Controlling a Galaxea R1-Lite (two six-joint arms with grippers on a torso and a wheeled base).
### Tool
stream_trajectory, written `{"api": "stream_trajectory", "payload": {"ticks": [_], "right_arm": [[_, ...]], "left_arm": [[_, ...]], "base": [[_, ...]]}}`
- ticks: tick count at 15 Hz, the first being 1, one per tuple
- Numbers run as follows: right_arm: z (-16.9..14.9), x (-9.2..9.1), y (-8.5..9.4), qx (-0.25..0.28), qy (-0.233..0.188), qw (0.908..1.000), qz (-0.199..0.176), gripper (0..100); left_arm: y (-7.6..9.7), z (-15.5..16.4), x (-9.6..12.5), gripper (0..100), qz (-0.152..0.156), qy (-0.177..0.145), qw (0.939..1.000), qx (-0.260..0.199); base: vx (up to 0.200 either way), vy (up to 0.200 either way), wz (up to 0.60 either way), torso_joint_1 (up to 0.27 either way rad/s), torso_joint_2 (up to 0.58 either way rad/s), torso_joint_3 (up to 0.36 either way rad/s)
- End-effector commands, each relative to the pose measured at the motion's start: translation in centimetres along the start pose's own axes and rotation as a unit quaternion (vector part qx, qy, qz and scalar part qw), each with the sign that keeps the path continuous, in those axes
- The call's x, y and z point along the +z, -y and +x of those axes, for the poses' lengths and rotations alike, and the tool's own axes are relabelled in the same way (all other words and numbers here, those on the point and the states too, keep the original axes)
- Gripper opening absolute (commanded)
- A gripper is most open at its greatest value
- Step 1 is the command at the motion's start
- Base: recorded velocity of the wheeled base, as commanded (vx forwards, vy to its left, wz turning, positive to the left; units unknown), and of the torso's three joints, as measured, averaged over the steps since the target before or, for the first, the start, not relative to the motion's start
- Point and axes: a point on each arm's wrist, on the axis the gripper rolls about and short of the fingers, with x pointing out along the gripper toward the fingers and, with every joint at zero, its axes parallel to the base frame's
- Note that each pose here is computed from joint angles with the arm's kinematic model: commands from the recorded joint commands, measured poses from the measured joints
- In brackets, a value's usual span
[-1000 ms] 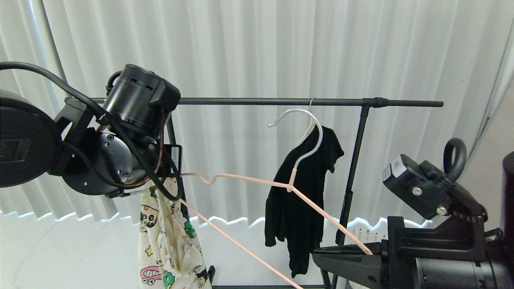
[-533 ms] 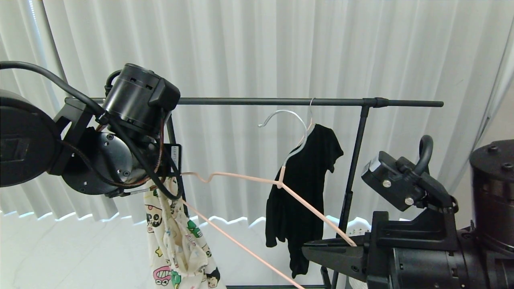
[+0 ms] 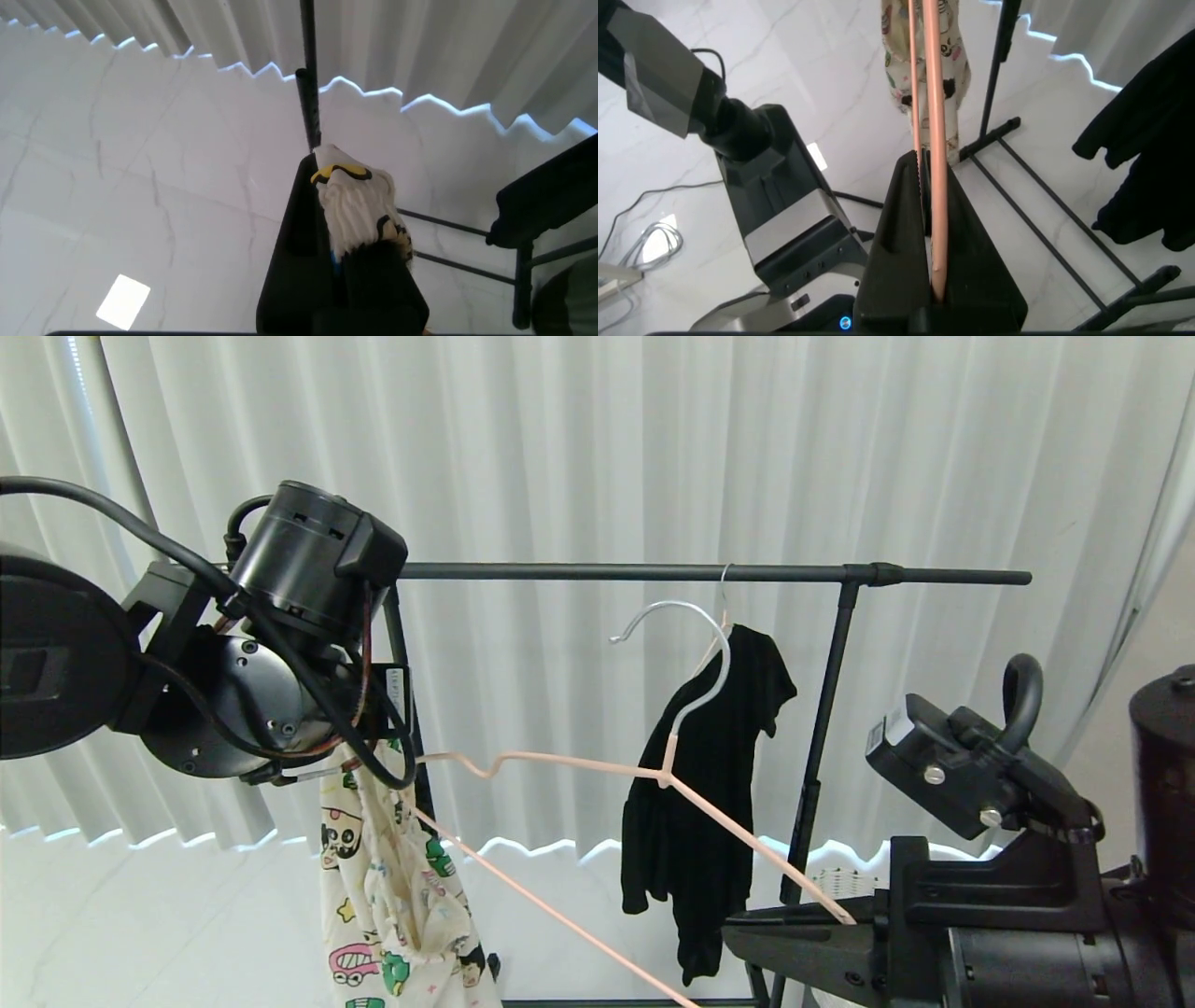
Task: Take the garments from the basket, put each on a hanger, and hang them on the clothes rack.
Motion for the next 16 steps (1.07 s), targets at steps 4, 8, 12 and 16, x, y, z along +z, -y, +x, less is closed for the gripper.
{"api": "stream_trajectory", "payload": {"ticks": [4,8,12,16], "right_arm": [[0.7,0.0,-0.3,0.006,-0.007,1.0000,-0.002,0],[-0.2,0.2,-0.7,0.014,0.002,0.9999,-0.005,0],[-0.1,0.1,-0.8,0.015,0.001,0.9999,-0.006,0],[0.8,0.1,0.2,-0.006,-0.004,1.0000,0.002,0]], "left_arm": [[0.1,-0.2,0.1,0,-0.003,0.003,1.0000,-0.004],[0.1,0.1,0.0,0,-0.004,-0.001,1.0000,0.001],[0.2,0.0,0.0,0,-0.003,0.001,1.0000,0.000],[0.0,-0.3,0.2,0,-0.007,0.006,1.0000,-0.003]], "base": [[0.000,0.000,0.00,0.000,0.00,0.000],[0.000,0.000,0.00,0.000,0.00,0.000],[0.000,0.000,0.00,0.000,0.00,0.000],[0.000,0.000,0.00,0.000,0.00,0.000]]}}
